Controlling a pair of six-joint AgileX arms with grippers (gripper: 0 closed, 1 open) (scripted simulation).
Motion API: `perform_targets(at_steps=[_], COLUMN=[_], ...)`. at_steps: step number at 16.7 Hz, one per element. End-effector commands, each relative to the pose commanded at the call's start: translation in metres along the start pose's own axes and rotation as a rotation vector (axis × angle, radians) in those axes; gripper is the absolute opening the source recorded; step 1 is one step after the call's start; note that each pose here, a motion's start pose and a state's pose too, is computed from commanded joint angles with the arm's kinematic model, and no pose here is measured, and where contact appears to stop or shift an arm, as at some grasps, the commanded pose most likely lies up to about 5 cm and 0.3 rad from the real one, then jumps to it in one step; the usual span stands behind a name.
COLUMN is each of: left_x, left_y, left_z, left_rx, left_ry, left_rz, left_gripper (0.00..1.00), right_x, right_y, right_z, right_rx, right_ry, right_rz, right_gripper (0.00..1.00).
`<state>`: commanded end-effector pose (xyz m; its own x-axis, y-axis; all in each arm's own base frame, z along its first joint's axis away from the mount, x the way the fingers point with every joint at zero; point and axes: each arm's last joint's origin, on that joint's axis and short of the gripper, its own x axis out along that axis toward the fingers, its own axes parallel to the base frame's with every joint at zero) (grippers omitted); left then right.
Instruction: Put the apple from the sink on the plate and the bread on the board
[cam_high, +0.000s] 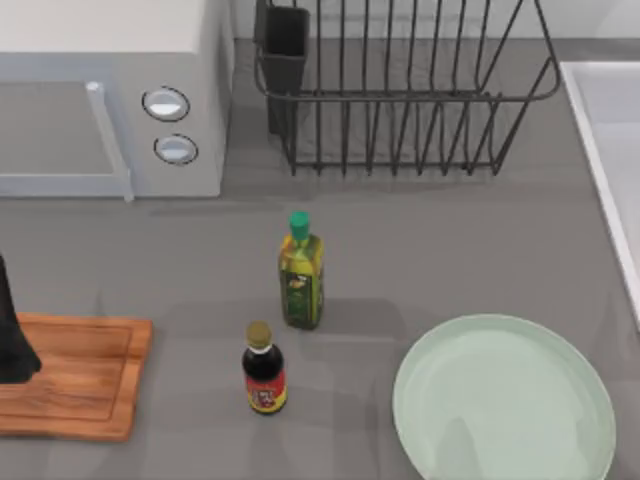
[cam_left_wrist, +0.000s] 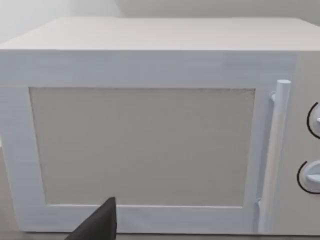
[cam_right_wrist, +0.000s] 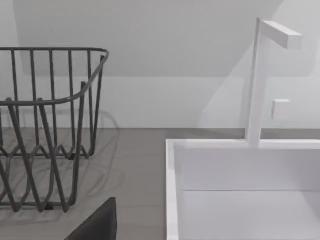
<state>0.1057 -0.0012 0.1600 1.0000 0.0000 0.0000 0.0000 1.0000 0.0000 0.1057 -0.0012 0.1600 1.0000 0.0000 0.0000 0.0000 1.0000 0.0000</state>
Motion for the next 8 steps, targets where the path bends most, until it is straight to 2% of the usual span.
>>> perform_targets(at_steps=[5,8], left_x=[0.000,0.000], left_y=[0.000,0.000], left_z=[0.000,0.000], left_rx=[0.000,0.000], left_ry=[0.000,0.000], left_rz=[0.000,0.000], left_gripper=[1.00,1.00], right_x=[0.000,0.001], right_y=[0.000,-0.001], right_z=[0.002,0.019], right_rx=[-0.001,-0.011], right_ry=[0.007,0.071], right_rz=[-0.001,-0.012], right_gripper=[1.00,1.00])
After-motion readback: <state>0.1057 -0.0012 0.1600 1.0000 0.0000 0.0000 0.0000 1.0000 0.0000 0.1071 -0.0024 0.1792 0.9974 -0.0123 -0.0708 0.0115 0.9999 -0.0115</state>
